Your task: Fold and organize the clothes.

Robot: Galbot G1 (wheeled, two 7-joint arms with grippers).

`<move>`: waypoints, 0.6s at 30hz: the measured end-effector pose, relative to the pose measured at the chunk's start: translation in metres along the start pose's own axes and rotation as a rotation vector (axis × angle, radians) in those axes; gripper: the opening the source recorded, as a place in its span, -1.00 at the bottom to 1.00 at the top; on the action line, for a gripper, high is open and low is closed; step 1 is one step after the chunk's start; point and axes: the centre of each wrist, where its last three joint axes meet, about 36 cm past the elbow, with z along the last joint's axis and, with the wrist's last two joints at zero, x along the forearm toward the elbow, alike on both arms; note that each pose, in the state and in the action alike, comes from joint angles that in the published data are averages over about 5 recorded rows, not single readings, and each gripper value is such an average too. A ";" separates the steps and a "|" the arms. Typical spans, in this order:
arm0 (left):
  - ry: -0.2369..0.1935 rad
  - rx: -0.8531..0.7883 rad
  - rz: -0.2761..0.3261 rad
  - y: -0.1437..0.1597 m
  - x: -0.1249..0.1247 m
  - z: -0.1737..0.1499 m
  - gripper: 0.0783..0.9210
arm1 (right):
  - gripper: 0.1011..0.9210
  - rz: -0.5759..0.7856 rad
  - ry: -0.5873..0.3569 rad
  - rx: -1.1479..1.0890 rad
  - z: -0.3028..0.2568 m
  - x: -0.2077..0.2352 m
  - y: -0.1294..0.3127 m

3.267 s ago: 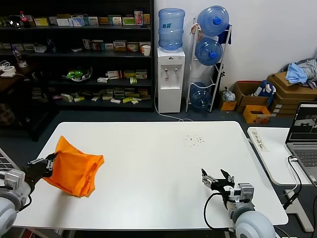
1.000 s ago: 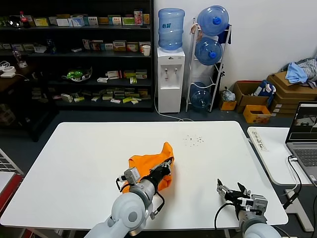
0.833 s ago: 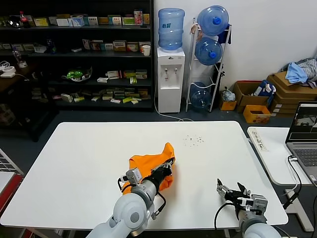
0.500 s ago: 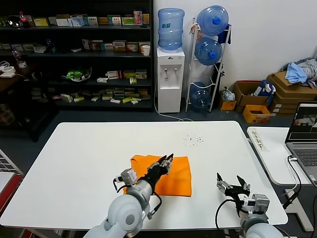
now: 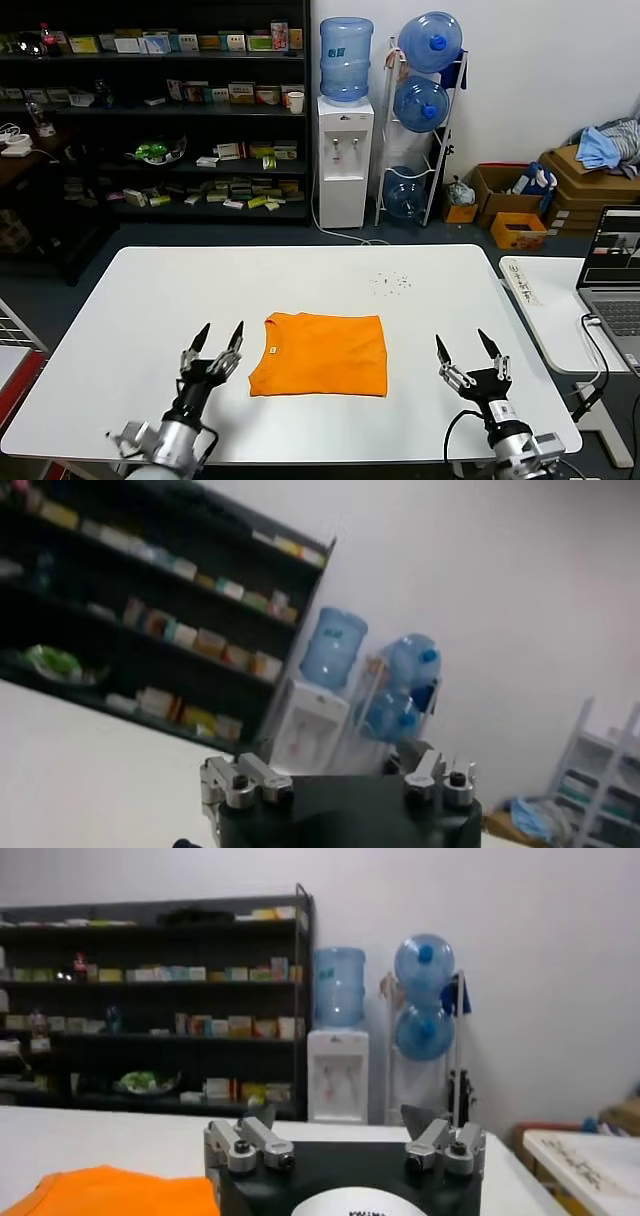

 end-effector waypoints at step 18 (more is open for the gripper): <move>-0.130 -0.172 0.050 0.032 0.086 0.028 0.77 | 0.76 0.022 -0.151 0.079 0.044 0.036 0.005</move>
